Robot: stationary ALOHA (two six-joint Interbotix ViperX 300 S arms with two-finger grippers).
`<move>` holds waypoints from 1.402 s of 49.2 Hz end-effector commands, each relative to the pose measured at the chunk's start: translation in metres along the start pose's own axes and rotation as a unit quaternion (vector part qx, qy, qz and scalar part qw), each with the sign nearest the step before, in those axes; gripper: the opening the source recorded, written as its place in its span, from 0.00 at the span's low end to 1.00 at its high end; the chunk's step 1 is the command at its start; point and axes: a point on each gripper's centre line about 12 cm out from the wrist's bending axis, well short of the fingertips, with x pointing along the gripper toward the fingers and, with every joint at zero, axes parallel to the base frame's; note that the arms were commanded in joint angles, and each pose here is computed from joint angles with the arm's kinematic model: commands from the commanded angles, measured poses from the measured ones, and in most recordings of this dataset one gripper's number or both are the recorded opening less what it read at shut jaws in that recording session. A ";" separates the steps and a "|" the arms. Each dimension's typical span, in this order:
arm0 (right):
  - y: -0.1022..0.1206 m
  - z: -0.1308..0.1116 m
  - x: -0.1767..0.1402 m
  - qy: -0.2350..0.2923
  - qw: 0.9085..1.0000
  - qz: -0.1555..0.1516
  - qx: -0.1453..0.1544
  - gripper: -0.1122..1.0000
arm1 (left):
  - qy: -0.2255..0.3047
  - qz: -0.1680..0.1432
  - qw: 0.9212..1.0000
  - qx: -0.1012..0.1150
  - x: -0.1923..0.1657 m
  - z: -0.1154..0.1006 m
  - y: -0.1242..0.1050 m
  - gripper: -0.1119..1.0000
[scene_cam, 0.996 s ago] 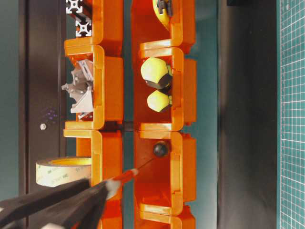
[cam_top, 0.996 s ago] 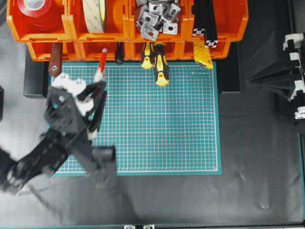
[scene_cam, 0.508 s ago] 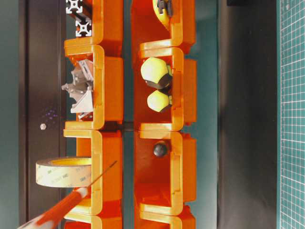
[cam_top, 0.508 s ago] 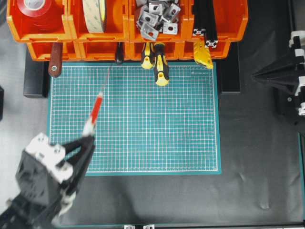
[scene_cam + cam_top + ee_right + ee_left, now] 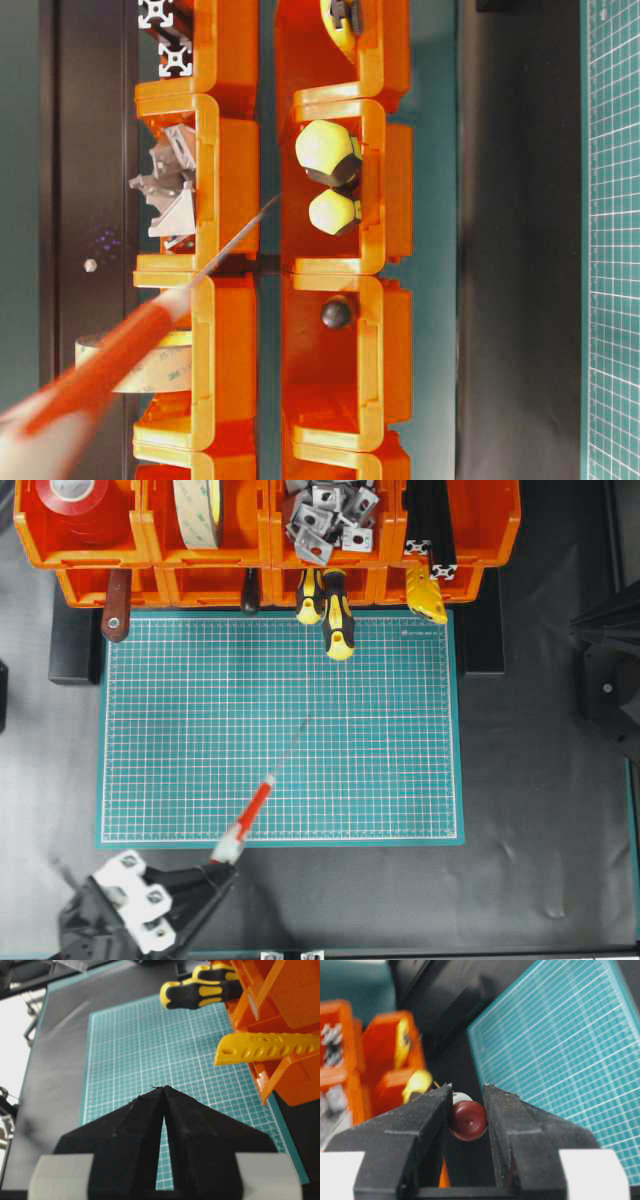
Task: Pick red screwdriver from container rack with left arm.
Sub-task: 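Pull the red screwdriver out of the bin with the left gripper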
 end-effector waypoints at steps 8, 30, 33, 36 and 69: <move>0.003 0.019 -0.003 -0.045 0.999 0.006 0.022 0.10 | -0.010 -0.020 1.000 0.015 0.042 -0.027 0.002 0.32; 0.006 0.039 -0.001 -0.109 0.994 0.014 0.020 0.10 | -0.023 -0.093 0.995 -0.027 0.116 -0.091 -0.011 0.31; 0.006 0.039 0.000 -0.108 0.994 0.014 0.020 0.10 | -0.020 -0.095 0.995 -0.036 0.121 -0.095 -0.009 0.31; 0.006 0.039 0.000 -0.106 0.994 0.013 0.021 0.11 | -0.014 -0.093 0.995 -0.040 0.124 -0.099 -0.007 0.31; 0.006 0.038 0.001 -0.103 0.994 0.016 0.022 0.11 | -0.013 -0.101 0.993 -0.051 0.137 -0.100 -0.009 0.31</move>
